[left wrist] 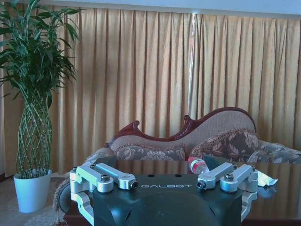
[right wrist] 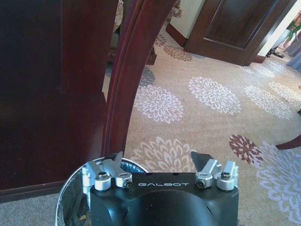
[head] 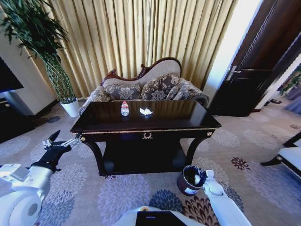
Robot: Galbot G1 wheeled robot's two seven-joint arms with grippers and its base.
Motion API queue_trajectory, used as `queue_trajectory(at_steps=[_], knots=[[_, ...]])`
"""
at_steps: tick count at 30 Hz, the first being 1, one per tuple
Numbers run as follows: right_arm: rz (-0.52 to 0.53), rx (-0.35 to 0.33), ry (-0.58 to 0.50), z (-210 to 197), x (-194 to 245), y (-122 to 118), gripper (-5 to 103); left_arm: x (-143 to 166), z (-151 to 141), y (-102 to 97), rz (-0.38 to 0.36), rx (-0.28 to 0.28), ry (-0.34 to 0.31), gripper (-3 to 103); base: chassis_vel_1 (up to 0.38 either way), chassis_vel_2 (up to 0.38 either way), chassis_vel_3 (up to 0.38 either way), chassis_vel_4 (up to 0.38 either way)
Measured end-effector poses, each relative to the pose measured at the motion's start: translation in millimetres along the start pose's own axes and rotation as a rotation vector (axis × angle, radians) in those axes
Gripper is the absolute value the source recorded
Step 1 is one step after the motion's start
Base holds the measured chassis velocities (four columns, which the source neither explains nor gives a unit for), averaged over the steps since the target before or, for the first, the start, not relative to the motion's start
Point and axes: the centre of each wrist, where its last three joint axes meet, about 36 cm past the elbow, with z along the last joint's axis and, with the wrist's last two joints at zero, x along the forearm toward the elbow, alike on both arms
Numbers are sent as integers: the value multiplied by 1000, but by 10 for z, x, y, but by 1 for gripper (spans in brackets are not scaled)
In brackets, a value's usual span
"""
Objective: Move to the front of the table and place the trash on the table into the trash bin.
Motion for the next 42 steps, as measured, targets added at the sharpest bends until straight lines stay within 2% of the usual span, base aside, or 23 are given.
queue_trajectory(at_steps=[3, 7, 17, 18, 19, 20, 21, 22, 24, 25, 28, 30, 32, 33, 36, 38, 39, 42], knots=[[-1, -3, 0, 7, 15, 2, 95, 1, -1, 2, -1, 0, -1, 100, 0, 0, 0, 0], [-4, -3, 1, 14, 26, 16, 100, 4, 0, 4, -3, 0, -1, 100, 0, 0, 0, 0], [-11, -10, -17, -34, 94, 26, 100, 10, -10, 16, -8, 0, -7, 100, 0, 0, 0, 0], [-27, -47, -46, -141, 164, 32, 100, 9, -8, 14, -8, 2, -8, 100, 0, 0, 0, 0], [-27, -47, -46, -141, 164, 32, 100, 9, -8, 14, -8, 2, -8, 100, 0, 0, 0, 0], [-52, -94, -90, -303, 282, 30, 100, 9, -6, 12, -8, 3, -8, 100, 0, 0, 0, 0], [-52, -94, -90, -303, 282, 30, 100, 9, -6, 12, -8, 3, -8, 100, 0, 0, 0, 0], [-80, -141, -146, -500, 429, 15, 100, 11, -3, 12, -9, 5, -8, 100, 0, 0, 0, 0], [-118, -193, -261, -820, 714, -38, 100, 15, 1, 12, -10, 6, -9, 100, 0, 0, 0, 0], [-118, -193, -261, -820, 714, -38, 100, 15, 1, 12, -10, 6, -9, 100, 0, 0, 0, 0], [-179, -241, -393, -1168, 1197, -111, 100, 17, 3, 12, -10, 6, -24, 100, 0, 0, 0, 0], [-200, -249, -423, -1239, 1328, -119, 100, 16, 3, 11, -10, 6, -26, 100, 0, 0, 0, 0], [-296, -279, -494, -1434, 1780, -100, 100, 5, 6, 0, -3, 14, -34, 100, 0, 0, 0, 0], [-296, -279, -494, -1434, 1780, -100, 100, 5, 6, 0, -3, 14, -34, 100, 0, 0, 0, 0], [-386, -283, -570, -1653, 2311, -57, 100, -19, 1, -19, 8, 24, -44, 100, 0, 0, 0, 0], [-402, -282, -587, -1696, 2413, -50, 100, -21, 0, -18, 8, 25, -45, 100, 0, 0, 0, 0], [-441, -276, -638, -1811, 2684, -40, 100, -21, -4, -16, 9, 28, -46, 100, 0, 0, 0, 0], [-501, -268, -706, -1932, 3093, -27, 100, -12, -5, -7, 4, 32, -44, 100, 0, 0, 0, 0]])
